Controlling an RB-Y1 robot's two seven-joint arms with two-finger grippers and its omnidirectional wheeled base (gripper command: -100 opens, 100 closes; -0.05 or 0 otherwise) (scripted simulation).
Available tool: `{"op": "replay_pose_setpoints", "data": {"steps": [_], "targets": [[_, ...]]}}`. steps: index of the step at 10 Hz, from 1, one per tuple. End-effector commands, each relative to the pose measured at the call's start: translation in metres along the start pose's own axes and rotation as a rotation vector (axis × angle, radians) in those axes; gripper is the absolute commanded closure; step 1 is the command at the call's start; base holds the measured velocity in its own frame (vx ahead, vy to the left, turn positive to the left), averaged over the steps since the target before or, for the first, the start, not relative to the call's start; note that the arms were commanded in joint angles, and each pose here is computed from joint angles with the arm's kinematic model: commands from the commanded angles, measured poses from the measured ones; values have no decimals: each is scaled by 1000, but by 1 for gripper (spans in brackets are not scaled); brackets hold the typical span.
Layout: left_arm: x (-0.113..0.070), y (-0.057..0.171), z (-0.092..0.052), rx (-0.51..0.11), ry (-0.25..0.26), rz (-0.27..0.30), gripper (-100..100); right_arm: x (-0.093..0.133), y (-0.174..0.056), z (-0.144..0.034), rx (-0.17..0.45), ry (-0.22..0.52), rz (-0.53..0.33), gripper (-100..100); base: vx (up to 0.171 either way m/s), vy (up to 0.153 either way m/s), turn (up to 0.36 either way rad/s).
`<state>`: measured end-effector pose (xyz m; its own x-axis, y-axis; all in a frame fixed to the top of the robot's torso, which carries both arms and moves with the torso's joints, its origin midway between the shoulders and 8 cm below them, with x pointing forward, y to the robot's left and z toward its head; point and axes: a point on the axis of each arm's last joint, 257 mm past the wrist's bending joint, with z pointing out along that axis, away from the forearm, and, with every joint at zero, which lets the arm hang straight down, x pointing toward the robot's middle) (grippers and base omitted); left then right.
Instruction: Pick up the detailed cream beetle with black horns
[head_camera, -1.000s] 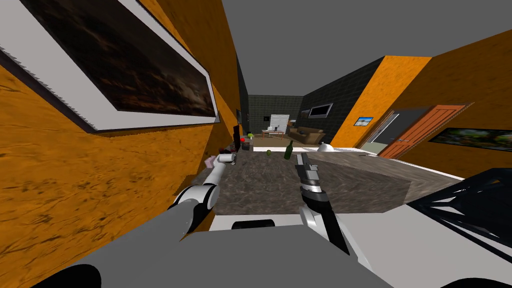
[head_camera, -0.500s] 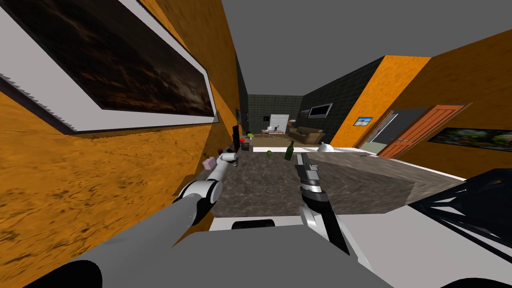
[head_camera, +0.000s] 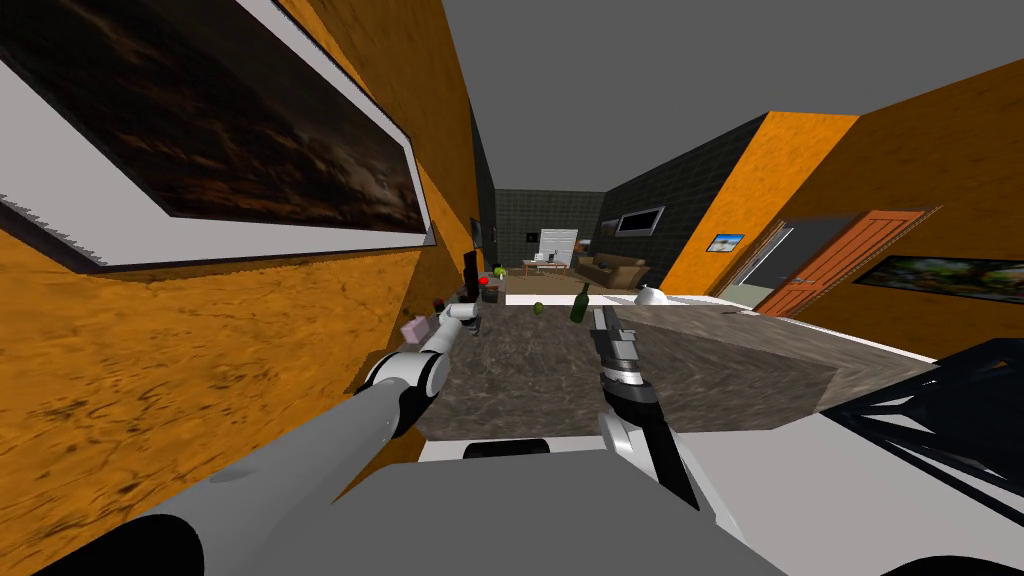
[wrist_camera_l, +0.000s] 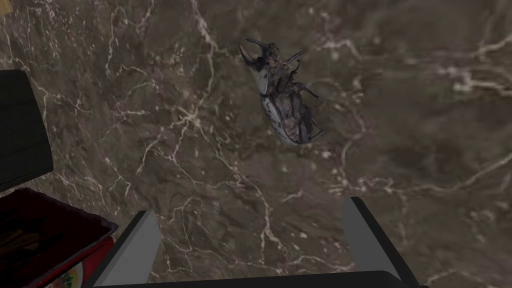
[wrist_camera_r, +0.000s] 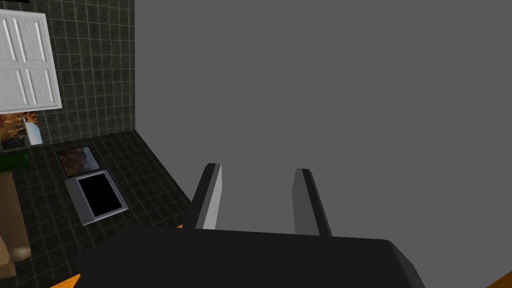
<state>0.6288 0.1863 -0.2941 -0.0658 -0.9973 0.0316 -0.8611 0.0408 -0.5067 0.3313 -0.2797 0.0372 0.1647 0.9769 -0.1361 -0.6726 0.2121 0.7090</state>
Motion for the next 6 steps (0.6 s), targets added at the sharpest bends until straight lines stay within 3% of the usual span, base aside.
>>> {"op": "replay_pose_setpoints", "data": {"steps": [1, 6], "targets": [[5, 13, 5, -45, 5, 4, -100, 0, 0, 0, 0, 0, 0, 0, 41, -1, -7], [37, 46, 4, -194, 36, 43, -100, 0, 0, 0, 0, 0, 0, 0, 53, 4, -7]]}}
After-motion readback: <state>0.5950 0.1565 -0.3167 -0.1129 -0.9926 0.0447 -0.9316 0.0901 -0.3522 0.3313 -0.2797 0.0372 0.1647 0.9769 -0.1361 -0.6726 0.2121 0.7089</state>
